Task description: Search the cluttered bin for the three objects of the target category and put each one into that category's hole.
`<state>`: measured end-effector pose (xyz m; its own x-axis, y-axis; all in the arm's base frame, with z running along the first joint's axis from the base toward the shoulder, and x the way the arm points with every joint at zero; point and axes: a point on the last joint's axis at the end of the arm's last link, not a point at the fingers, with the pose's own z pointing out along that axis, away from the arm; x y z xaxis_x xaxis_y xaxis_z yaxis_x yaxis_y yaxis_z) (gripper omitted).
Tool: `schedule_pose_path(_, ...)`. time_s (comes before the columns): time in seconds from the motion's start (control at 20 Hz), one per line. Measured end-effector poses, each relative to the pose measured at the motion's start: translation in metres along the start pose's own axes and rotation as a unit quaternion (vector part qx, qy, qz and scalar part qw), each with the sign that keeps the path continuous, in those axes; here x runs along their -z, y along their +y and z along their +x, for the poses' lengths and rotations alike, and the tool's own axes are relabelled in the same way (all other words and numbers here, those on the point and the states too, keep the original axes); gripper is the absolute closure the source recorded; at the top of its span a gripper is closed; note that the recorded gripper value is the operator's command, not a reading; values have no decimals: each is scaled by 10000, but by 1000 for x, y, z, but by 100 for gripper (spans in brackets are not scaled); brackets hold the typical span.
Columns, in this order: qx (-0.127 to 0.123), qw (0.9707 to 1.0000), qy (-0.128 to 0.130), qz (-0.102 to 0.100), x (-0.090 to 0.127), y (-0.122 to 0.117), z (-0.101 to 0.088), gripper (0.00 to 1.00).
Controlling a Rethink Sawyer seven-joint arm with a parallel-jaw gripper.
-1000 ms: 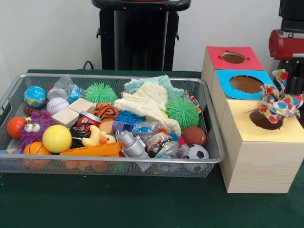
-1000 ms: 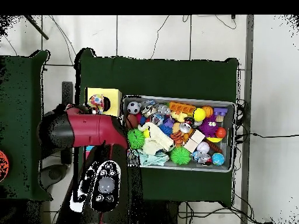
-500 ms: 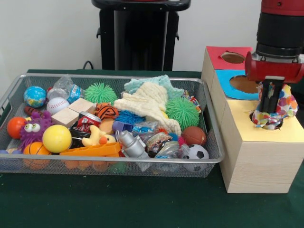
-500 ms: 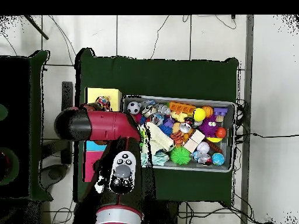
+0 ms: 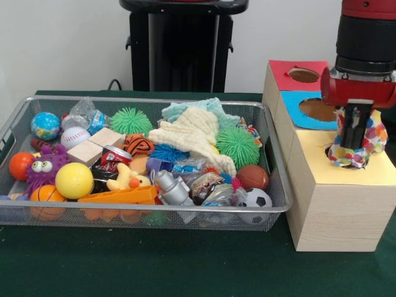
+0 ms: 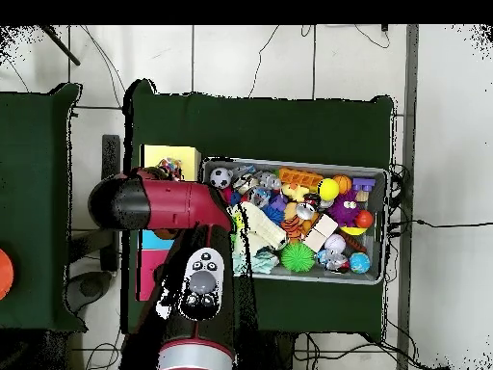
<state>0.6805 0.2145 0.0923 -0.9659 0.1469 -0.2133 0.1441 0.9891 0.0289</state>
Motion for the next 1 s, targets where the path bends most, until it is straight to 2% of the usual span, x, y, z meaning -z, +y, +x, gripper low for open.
schedule_pose_path(0.3,-52,9999,-125,-15,-1,-6,-18,100)
schedule_pose_path(0.6,-283,9995,-163,-14,-20,-35,-43,100)
schedule_pose_path(1.0,-359,9991,-201,-54,-25,-42,-54,100)
